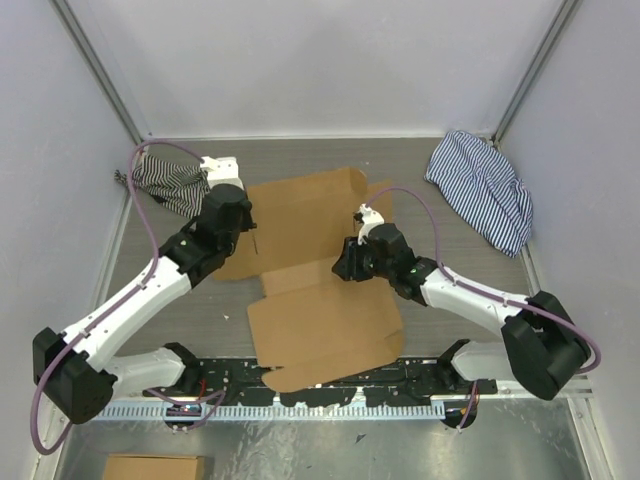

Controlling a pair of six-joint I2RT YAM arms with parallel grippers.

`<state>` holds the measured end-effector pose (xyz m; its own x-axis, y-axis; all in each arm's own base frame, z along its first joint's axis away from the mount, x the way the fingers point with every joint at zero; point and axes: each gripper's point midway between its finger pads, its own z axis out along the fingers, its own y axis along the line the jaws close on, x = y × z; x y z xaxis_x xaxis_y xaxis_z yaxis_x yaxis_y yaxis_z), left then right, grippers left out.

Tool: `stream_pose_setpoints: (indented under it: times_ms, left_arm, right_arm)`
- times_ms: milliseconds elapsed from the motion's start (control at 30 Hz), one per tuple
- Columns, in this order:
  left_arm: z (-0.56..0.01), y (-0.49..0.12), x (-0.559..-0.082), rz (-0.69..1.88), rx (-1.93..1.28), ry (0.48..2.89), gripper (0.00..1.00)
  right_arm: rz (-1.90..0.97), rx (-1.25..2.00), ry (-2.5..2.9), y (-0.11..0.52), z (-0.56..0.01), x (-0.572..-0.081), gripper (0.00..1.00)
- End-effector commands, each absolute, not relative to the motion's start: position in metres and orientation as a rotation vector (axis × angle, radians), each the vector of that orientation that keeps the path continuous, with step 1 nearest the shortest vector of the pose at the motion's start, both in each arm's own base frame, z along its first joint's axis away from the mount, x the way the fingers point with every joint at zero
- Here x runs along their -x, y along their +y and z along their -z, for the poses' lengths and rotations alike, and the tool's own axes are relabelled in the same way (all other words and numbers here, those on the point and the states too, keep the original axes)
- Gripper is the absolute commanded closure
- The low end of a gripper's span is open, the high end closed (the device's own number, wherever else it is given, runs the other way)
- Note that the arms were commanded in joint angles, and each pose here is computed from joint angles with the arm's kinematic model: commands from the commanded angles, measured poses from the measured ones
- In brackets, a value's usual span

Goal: Fold the paper box

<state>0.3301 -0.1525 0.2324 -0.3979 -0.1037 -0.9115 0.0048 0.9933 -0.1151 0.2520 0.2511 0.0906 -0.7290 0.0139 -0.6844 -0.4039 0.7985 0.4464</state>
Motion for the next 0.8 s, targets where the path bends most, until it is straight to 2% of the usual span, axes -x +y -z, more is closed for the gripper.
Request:
stream_pose_setpoints:
  times_ms: [0, 300, 500, 633, 767]
  left_arm:
    - [-0.266, -0.136, -0.341, 0.05, 0.126, 1.821, 1.0]
    - [-0.256, -0.136, -0.336, 0.127, 0.151, 1.656, 1.0]
    - [-0.243, -0.139, -0.325, 0.153, 0.105, 1.623, 1.0]
    - [-0.251, -0.141, -0.319, 0.161, 0.067, 1.574, 1.0]
    - [-0.26, -0.15, -0.311, 0.155, -0.001, 1.526, 1.0]
  right_arm:
    - [-0.928, 0.38, 2.174, 0.275, -0.127, -0.246, 0.61]
    - [-0.976, 0.515, 2.342, 0.281, -0.093, -0.201, 0.67]
    - [-0.957, 0.449, 2.222, 0.275, -0.137, -0.209, 0.65]
    - [-0.916, 0.357, 2.124, 0.27, -0.185, -0.226, 0.57]
    - [-0.856, 0.239, 2.051, 0.263, -0.236, -0.247, 0.37]
